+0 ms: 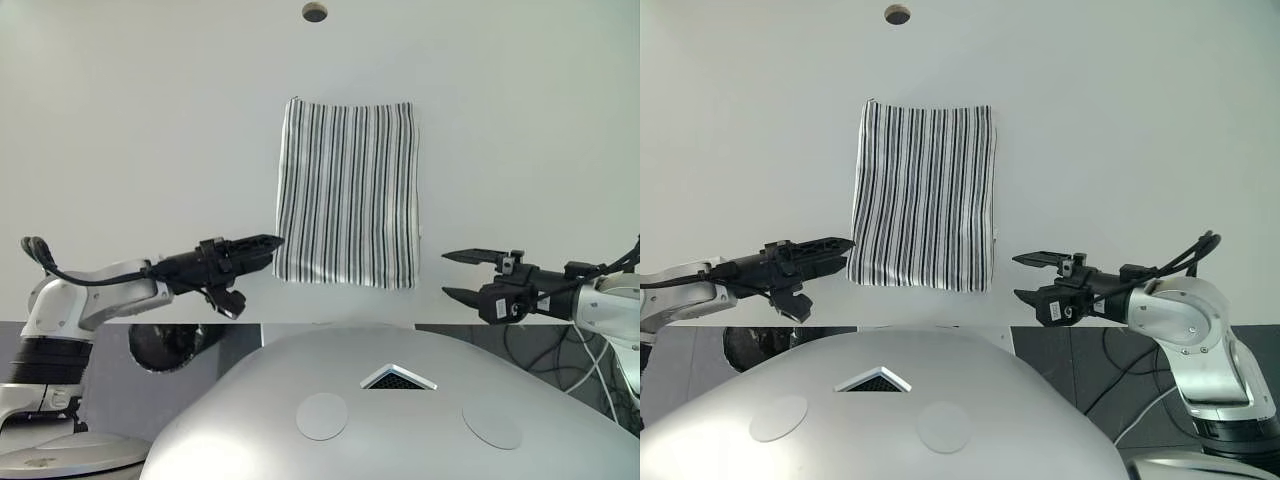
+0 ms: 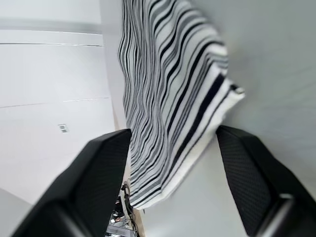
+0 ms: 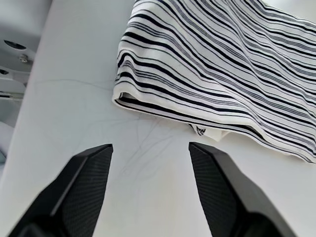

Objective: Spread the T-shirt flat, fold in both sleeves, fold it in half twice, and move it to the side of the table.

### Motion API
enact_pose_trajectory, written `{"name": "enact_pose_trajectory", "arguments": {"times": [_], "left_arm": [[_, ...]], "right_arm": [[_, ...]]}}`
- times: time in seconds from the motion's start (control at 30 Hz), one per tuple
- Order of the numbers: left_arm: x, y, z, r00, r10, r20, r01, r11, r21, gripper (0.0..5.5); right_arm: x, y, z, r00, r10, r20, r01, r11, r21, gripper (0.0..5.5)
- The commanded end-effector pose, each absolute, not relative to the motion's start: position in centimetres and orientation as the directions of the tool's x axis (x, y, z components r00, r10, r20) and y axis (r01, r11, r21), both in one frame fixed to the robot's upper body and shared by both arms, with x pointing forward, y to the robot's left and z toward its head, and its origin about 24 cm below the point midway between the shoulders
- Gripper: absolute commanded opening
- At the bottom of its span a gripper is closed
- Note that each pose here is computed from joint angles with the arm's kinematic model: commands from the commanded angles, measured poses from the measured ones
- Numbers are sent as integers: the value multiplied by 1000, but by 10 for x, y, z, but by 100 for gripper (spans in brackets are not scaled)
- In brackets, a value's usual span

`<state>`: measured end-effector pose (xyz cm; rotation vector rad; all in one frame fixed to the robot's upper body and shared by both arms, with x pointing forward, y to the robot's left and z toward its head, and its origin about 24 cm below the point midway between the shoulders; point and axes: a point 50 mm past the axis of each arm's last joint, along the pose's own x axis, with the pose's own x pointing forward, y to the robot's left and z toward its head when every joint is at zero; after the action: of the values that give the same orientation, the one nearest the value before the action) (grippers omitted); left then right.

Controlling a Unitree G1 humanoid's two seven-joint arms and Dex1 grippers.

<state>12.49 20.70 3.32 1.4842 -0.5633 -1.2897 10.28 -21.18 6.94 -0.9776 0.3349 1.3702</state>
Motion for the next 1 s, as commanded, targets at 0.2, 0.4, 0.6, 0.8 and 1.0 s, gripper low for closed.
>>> {"name": "enact_pose_trajectory", "arguments": {"times": [0.2, 0.4, 0.6, 0.8, 1.0], "left_arm": [[110, 204, 26, 127, -844, -521, 312, -464, 829, 319], [120, 205, 30, 145, -826, -545, 324, -481, 815, 299], [123, 202, 28, 140, -823, -550, 358, -476, 803, 196], [115, 204, 18, 117, -820, -560, 390, -480, 786, 88], [110, 206, 12, 107, -815, -569, 405, -487, 774, 13]], "right_arm": [[111, -204, 70, 222, 677, -702, -901, -134, -414, 289], [115, -196, 70, 223, 693, -686, -890, -142, -433, 291], [121, -183, 71, 208, 724, -657, -870, -170, -462, 291], [119, -181, 61, 137, 699, -702, -879, -240, -412, 291], [113, -198, 63, 122, 637, -761, -897, -257, -359, 291]]}}
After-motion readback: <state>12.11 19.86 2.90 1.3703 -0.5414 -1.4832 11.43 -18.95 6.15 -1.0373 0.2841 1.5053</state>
